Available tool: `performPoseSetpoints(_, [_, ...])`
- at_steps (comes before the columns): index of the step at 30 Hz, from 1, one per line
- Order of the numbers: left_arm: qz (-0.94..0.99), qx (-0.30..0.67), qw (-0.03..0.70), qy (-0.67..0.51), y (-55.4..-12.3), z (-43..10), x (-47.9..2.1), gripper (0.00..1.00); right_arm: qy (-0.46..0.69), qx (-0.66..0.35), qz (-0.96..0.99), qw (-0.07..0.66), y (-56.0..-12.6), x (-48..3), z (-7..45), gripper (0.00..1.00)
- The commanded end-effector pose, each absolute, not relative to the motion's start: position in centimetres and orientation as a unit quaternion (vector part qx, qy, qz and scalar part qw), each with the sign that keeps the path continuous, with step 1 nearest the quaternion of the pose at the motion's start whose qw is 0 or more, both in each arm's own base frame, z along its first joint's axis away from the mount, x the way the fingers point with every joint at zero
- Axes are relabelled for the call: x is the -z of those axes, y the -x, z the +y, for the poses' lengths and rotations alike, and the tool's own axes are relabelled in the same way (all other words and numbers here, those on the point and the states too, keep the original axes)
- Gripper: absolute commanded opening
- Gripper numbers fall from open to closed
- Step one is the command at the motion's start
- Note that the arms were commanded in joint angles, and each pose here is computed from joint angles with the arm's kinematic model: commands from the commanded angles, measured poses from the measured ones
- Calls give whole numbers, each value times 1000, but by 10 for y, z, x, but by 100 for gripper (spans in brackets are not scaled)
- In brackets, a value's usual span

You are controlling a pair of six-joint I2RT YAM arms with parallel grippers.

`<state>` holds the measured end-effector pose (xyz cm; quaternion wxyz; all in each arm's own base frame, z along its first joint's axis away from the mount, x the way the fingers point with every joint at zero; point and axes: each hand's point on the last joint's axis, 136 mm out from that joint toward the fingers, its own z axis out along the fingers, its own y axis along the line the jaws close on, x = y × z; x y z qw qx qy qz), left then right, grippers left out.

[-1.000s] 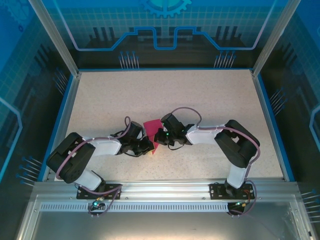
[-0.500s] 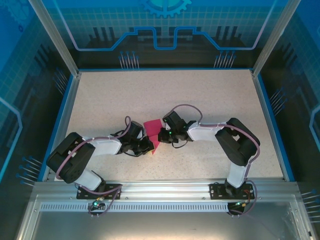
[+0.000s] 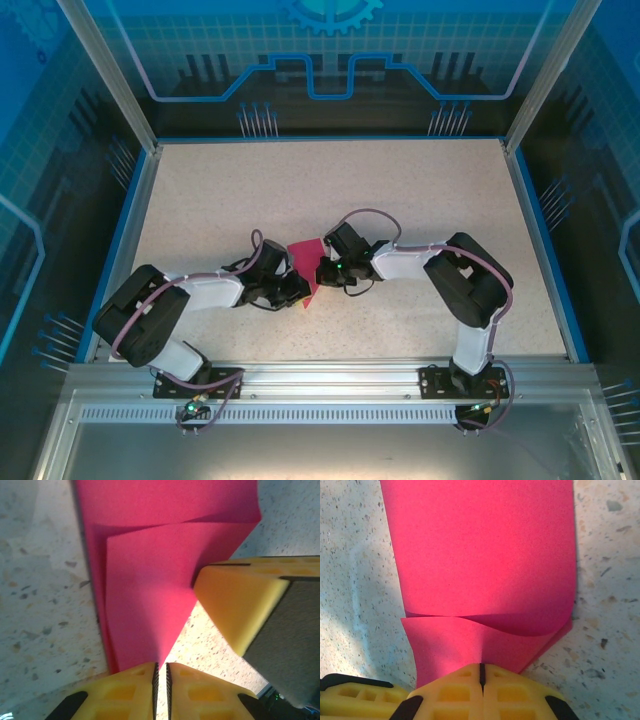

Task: Fold a paper plane with a square sheet of paper (pick it up from the middle)
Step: Third fold the triangle at the center of the table.

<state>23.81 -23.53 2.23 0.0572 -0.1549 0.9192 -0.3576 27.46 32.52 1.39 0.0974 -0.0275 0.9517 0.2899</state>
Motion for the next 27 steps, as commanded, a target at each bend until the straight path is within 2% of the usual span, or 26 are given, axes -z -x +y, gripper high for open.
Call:
performPoseSetpoints(1, [915, 367, 78, 151, -250, -242, -34, 14, 30, -286, 954, 83, -273, -11, 323, 0])
performPoseSetpoints(16, [950, 266, 19, 162, -214, -209, 11, 10, 55, -281, 954, 93, -285, -6, 319, 0])
performPoseSetpoints(27, [958, 242, 1, 153, -204, -201, 20, 8, 60, -296, 946, 117, -323, -3, 295, 1])
